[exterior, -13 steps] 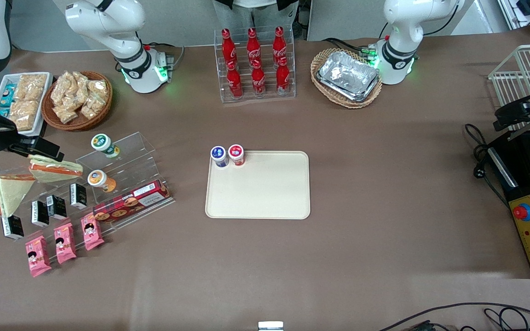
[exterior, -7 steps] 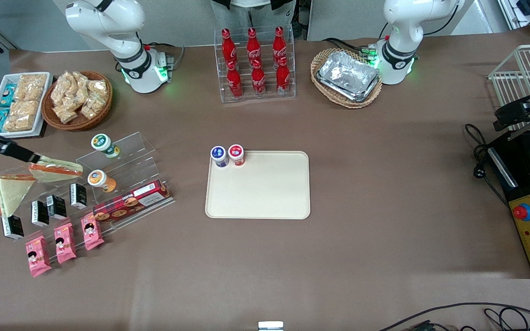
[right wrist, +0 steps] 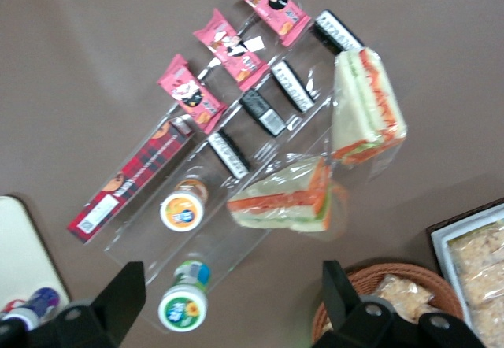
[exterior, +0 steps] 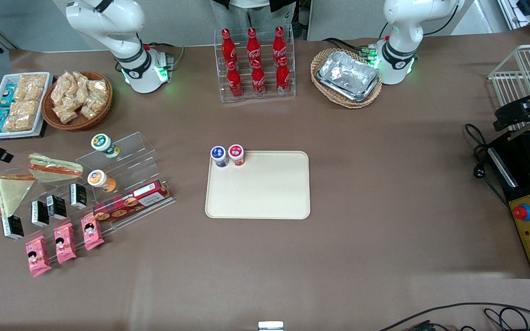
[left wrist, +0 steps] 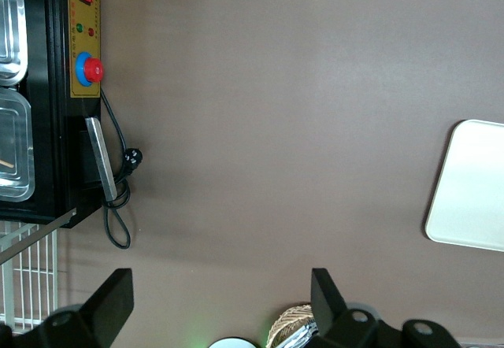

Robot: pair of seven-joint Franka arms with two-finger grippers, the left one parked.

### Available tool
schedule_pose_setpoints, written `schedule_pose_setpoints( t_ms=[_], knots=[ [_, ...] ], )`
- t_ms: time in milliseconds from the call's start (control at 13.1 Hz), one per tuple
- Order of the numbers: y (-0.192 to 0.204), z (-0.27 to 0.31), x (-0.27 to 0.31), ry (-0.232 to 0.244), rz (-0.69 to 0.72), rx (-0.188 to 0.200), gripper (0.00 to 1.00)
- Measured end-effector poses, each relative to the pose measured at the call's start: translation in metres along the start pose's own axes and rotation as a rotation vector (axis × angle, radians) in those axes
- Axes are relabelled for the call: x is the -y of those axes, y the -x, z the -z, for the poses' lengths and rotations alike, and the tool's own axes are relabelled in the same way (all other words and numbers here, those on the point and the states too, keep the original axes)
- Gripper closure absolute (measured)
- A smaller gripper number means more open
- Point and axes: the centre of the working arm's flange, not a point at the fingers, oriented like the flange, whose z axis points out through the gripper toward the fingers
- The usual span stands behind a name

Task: Place sandwich on tray
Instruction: 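Lower the open right gripper around the wrapped sandwich's edge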

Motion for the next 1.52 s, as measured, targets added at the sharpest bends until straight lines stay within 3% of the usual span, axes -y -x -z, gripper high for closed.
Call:
schedule_pose_setpoints(
  t_ms=[457,761,914,1218,1523],
  knots=[
    [-0.027,-0.021,-0.065,0.005,0.02,-0.043,0.0],
    [-0.039,-0.046,-0.111,-0.006,0.106,-0.049,0.0],
    [-0.047,-0.066,-0.118,-0.001,0.154,-0.042,0.0],
    [-0.06,-0.126,-0.134,0.016,0.192,-0.069,0.0],
    [-0.068,-0.16,-0.137,0.023,0.193,-0.058,0.0]
  ],
)
